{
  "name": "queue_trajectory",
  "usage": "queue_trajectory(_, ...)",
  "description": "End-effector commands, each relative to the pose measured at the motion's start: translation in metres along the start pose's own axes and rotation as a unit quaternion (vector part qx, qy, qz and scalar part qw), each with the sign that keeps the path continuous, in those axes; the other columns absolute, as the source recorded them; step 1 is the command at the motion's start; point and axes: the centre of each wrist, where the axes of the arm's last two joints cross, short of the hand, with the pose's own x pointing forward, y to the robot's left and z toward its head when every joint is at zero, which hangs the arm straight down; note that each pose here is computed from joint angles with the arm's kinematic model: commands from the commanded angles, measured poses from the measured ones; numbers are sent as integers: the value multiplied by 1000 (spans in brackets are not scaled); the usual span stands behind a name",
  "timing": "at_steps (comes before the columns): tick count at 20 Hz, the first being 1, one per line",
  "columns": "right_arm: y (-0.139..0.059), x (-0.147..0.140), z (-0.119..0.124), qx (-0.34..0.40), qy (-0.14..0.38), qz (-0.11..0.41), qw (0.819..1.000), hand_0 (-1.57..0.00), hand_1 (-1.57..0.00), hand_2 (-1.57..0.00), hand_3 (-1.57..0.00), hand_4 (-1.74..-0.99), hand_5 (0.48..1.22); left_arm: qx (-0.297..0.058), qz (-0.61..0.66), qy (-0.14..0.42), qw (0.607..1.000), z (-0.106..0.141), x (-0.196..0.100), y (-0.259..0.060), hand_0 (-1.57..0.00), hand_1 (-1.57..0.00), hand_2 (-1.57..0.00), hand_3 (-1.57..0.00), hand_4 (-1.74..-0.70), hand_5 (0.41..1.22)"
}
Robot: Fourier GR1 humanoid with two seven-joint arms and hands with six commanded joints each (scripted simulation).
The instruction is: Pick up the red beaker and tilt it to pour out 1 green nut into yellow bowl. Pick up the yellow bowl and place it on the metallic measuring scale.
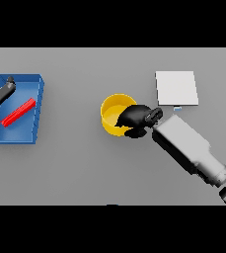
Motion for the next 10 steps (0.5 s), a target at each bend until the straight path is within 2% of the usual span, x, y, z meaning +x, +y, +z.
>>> queue_trajectory(1, 1, -1, 0, 3, 0, 2, 1000, -1334, -1330, -1205, -1120, -1647, 1157, 1, -1, 0, 1000, 0, 0, 0, 1, 1, 1, 1, -750, 695)
queue_trajectory(5, 1, -2, 2, -5, 0, -1, 1000, -1474, -1472, -1281, -1365, -1702, 1195, 1, -3, -2, 1000, 3, 2, 3, 1, 1, 1, 1, -735, 689)
queue_trajectory(7, 2, 0, 3, -15, 7, -2, 1000, -1509, -1508, -1288, -1389, -1716, 1204, 0, -3, 1, 1000, -1, 1, 1, 1, 1, 1, 1, -733, 686)
queue_trajectory(10, -7, 0, 12, -21, -1, 5, 1000, -1539, -1539, -1330, -1376, -1728, 1212, 2, -3, -2, 1000, -1, 0, 0, 1, 1, 1, 1, -730, 687)
